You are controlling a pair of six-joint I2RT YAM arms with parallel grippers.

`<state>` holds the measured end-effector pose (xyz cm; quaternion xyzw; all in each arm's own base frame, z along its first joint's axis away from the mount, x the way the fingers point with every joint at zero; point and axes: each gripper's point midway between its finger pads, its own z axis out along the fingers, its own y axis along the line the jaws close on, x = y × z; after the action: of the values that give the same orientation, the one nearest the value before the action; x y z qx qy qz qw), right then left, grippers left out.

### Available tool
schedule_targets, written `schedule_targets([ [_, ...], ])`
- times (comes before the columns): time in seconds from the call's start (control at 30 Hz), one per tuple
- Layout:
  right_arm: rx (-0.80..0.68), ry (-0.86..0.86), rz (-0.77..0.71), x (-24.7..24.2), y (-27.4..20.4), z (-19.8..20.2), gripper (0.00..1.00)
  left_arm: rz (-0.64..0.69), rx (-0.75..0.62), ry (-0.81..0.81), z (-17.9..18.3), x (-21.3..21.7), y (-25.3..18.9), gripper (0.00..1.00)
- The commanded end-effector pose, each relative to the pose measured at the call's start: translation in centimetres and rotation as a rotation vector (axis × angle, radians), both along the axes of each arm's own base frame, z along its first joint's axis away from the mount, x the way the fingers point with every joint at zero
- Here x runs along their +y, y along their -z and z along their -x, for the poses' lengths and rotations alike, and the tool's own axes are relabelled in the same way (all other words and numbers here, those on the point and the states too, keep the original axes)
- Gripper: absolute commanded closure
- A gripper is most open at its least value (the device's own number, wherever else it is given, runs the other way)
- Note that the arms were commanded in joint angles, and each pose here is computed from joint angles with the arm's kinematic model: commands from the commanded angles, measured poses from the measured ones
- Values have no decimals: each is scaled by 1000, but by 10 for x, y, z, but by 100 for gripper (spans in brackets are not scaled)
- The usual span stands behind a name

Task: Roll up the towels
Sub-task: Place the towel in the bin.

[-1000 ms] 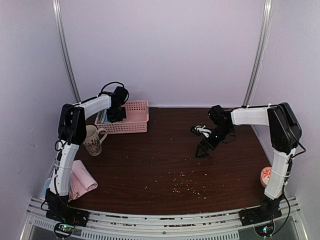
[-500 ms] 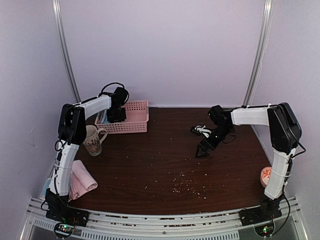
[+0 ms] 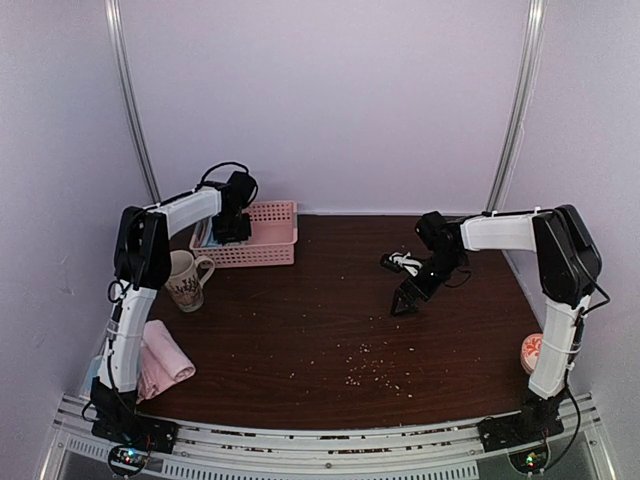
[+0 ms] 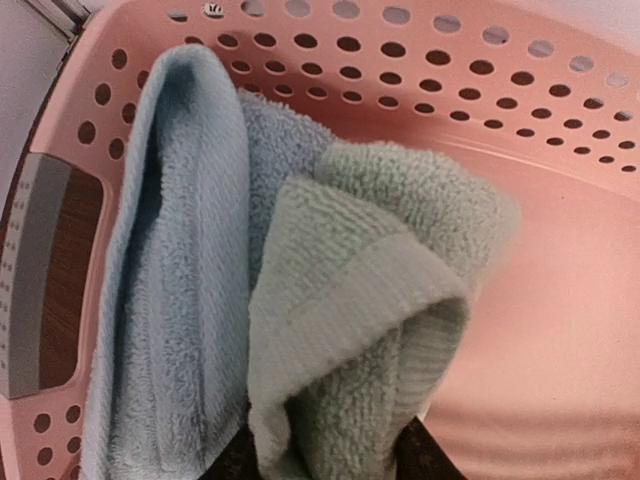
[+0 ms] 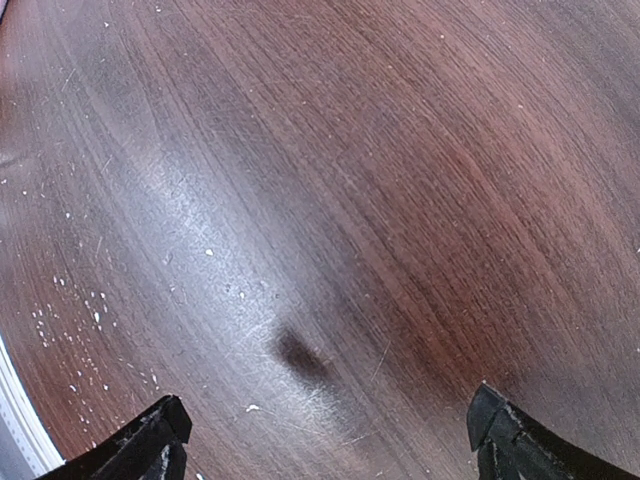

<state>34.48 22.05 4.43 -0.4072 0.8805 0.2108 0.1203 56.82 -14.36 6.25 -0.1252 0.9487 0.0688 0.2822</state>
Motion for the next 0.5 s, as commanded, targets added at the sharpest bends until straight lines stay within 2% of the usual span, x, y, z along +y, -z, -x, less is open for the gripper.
schedule_targets([
  [0.0, 8, -12, -10, 2, -1, -1, 0, -14, -74, -1, 0, 6, -49, 61],
  [0.47, 11, -12, -8, 2, -1, -1, 0, -20, -38, 35, 1, 2, -34, 60],
])
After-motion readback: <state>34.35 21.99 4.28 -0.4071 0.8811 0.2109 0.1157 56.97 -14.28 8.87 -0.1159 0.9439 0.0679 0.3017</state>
